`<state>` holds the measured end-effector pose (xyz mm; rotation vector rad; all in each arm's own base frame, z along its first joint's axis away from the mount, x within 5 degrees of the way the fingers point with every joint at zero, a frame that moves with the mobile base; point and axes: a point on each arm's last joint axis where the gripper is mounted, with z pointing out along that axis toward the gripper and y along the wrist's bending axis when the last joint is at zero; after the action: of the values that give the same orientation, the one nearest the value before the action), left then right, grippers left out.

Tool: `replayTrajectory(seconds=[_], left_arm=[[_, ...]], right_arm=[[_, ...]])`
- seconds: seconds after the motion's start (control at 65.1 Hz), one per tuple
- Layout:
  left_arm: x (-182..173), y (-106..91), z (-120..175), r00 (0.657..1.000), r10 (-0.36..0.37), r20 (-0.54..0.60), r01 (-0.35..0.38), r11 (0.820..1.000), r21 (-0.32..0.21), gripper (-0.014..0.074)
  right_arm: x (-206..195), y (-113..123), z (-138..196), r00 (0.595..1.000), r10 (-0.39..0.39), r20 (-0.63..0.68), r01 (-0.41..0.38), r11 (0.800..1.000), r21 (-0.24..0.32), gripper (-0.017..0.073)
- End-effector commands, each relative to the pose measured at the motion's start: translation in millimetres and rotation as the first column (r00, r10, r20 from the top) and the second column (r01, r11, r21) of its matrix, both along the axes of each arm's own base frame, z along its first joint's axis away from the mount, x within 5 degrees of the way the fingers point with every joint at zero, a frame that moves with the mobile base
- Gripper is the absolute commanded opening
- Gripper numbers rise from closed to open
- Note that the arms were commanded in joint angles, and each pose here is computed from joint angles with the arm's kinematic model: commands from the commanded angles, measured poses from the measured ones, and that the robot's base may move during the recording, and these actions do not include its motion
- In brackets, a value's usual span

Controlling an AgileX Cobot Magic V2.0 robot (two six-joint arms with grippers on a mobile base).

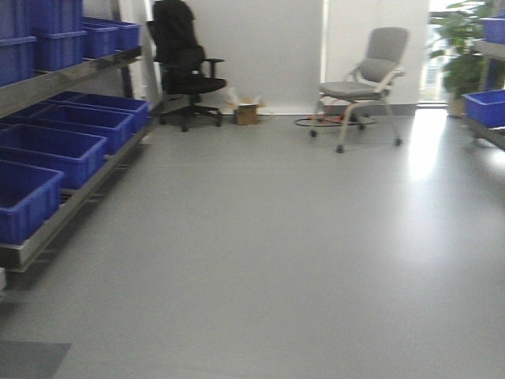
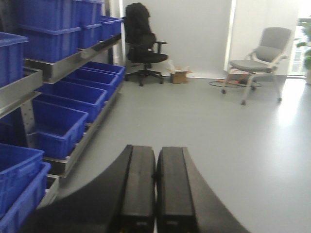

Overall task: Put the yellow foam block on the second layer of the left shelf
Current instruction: 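Turn the base toward the shelf rack of blue bins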

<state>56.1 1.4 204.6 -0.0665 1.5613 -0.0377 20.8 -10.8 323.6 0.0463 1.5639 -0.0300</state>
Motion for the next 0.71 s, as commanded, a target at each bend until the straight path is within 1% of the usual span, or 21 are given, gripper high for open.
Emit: replayTrajectory(seconds=[0.0,0.691], left_arm=[[1.5,-1.4,-1.3,0.998,-0.017,0.053,0.017,1.000,-0.005,0.0137],[1.5,-1.3,-1.9,0.999,-0.016,0.047,0.017,1.000,-0.005,0.0136]], right_arm=[[-0.9,1.1,15.4,0.996,0.008,0.093,-0.005,1.000,-0.028,0.0342],[-0.9,1.1,15.4,0.996,0.008,0.093,-0.005,1.000,-0.028,0.0342]])
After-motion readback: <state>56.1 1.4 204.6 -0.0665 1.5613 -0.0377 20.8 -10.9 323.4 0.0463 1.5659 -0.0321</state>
